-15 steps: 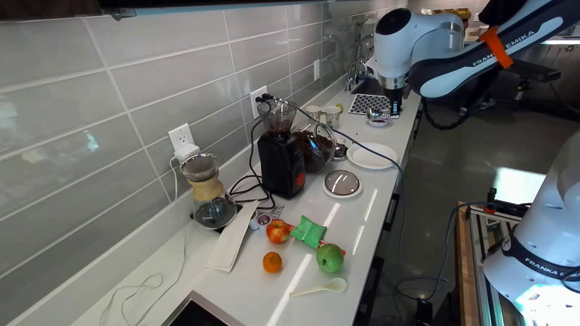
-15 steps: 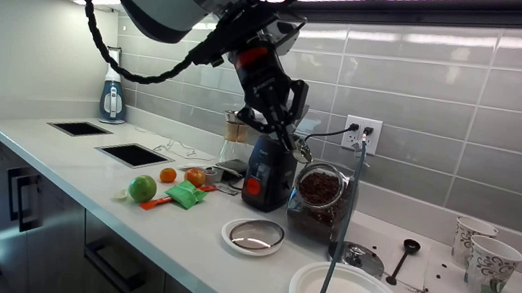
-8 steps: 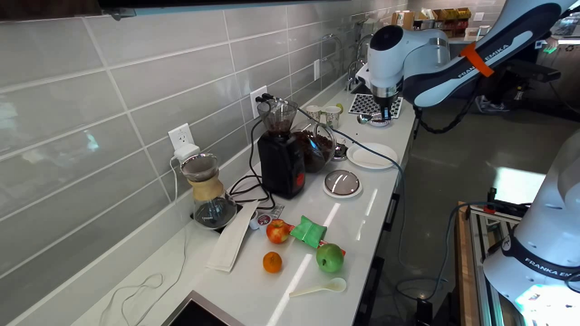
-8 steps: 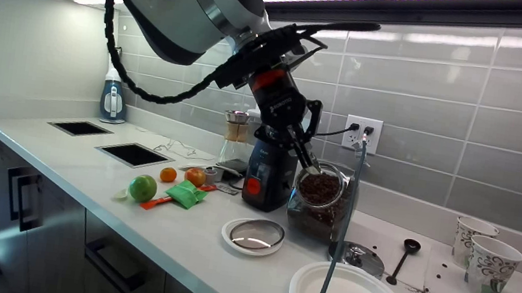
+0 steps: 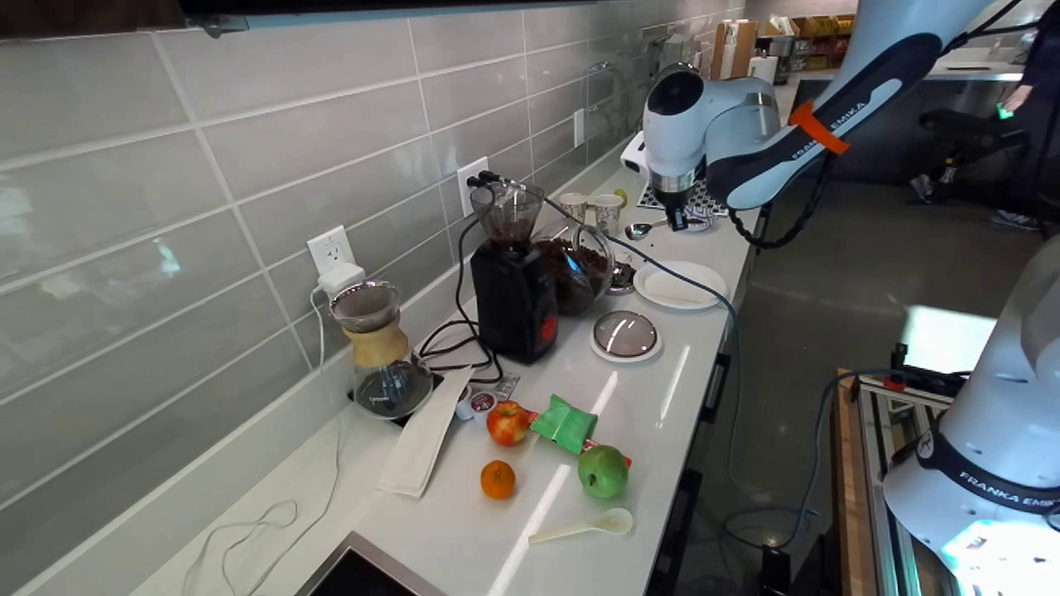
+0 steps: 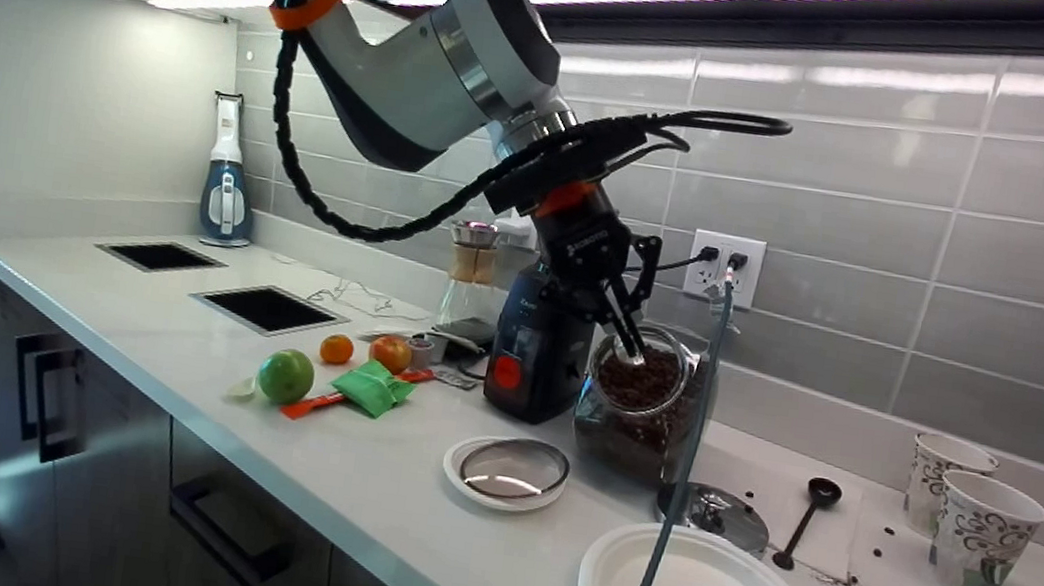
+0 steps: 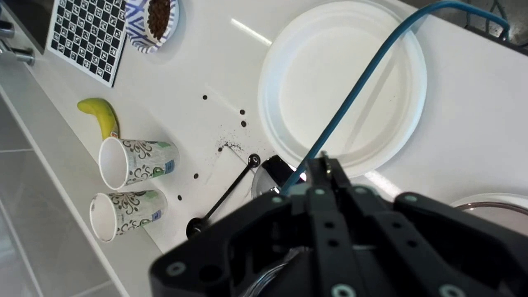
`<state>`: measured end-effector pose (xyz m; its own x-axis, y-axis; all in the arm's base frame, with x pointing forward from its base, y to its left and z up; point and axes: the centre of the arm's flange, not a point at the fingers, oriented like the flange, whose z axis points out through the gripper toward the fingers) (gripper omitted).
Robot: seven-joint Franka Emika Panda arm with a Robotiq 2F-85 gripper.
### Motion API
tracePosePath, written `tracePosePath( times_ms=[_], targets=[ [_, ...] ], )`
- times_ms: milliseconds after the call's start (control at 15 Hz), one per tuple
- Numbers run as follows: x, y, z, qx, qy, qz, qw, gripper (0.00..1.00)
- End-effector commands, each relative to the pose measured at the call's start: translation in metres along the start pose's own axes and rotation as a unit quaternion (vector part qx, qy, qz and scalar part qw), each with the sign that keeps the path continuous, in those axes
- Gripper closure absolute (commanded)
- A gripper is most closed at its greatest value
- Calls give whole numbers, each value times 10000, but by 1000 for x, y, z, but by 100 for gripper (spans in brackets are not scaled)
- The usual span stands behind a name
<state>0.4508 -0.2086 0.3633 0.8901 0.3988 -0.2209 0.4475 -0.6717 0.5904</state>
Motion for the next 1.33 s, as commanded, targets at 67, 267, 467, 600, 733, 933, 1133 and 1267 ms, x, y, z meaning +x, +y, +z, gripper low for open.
tracePosePath(
  times_ms=[67,267,467,600,733,933,1133,1267],
  targets=[
    [35,8,22,-292,47,-472,9984,99],
    [53,9,31,-435,64,-656,9969,99],
    [70,12,39,-410,138,-795,9959,99],
    [82,13,42,-325,241,-814,9959,99],
    [72,7,34,-332,186,-743,9965,99],
    [75,7,36,-323,191,-762,9964,96],
    [74,8,35,-331,196,-749,9964,99],
    [82,-8,51,-284,124,-904,9954,99]
  ],
)
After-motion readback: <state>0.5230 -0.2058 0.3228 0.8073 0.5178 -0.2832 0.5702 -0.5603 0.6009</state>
